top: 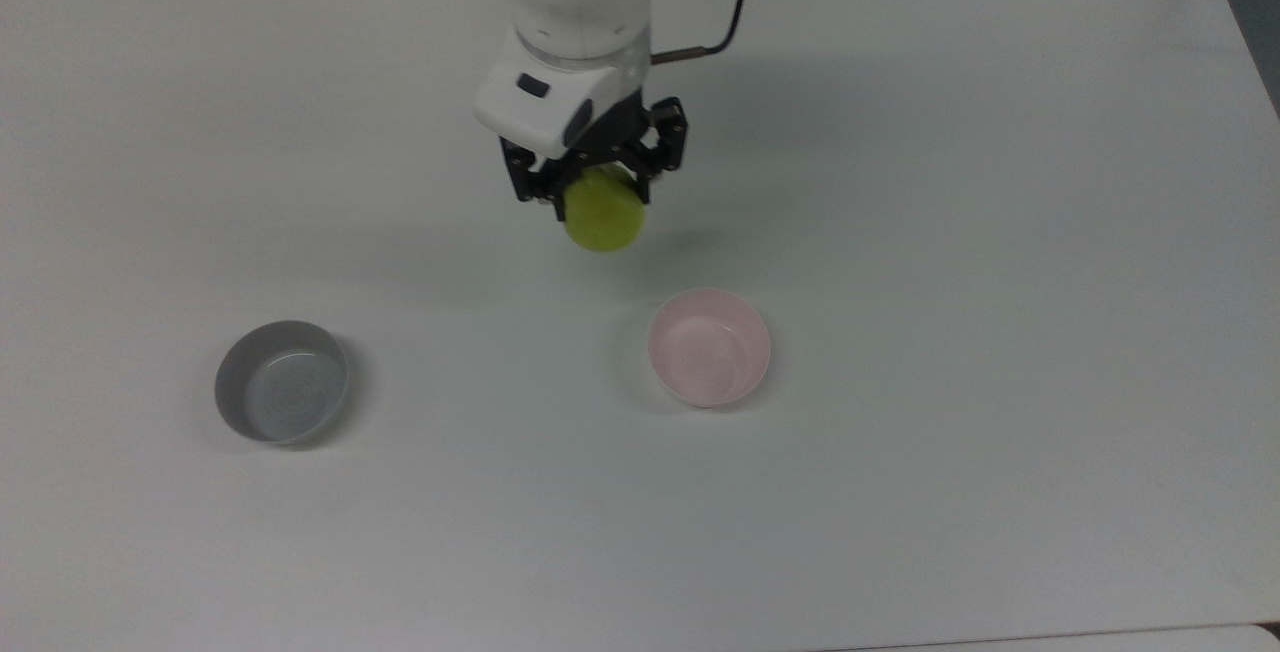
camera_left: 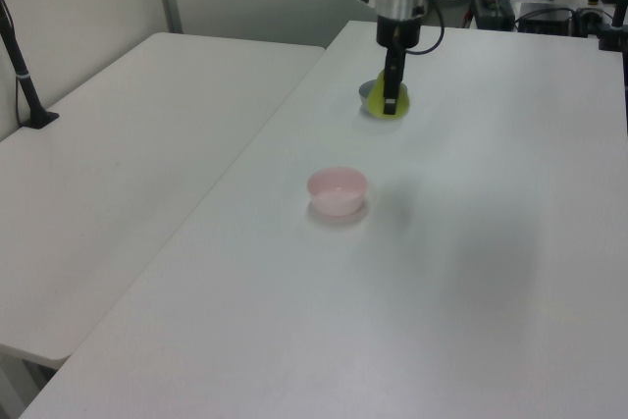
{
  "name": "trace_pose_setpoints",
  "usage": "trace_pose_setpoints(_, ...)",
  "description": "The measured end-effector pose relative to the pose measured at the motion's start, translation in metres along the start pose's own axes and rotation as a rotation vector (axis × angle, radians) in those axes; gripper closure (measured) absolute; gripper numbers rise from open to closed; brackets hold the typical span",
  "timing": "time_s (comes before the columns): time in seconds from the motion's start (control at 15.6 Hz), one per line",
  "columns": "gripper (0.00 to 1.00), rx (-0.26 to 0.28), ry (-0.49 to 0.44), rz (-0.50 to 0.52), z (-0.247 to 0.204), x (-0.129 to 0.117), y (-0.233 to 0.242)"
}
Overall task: Place the pear in the bowl
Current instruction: 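Lift the pear and carry it over the pink bowl, then lower the pear into the pink bowl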
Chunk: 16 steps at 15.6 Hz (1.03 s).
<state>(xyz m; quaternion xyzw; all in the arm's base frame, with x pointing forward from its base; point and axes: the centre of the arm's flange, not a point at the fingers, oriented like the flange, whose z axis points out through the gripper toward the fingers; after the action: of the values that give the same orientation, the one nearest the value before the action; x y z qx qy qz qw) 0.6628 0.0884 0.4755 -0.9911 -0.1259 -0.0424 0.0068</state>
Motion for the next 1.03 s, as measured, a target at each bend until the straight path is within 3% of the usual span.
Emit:
trace_pose_setpoints(0.19, 0.26, -0.007, 0.121, 0.052, 0.007, 0.024, -0.038)
trace_pose_setpoints(0.39, 0.26, -0.017, 0.164, 0.062, 0.006, 0.032, -0.043)
trace_pose_setpoints(1.03, 0.26, -0.03, 0.096, 0.02, 0.074, 0.043, -0.074)
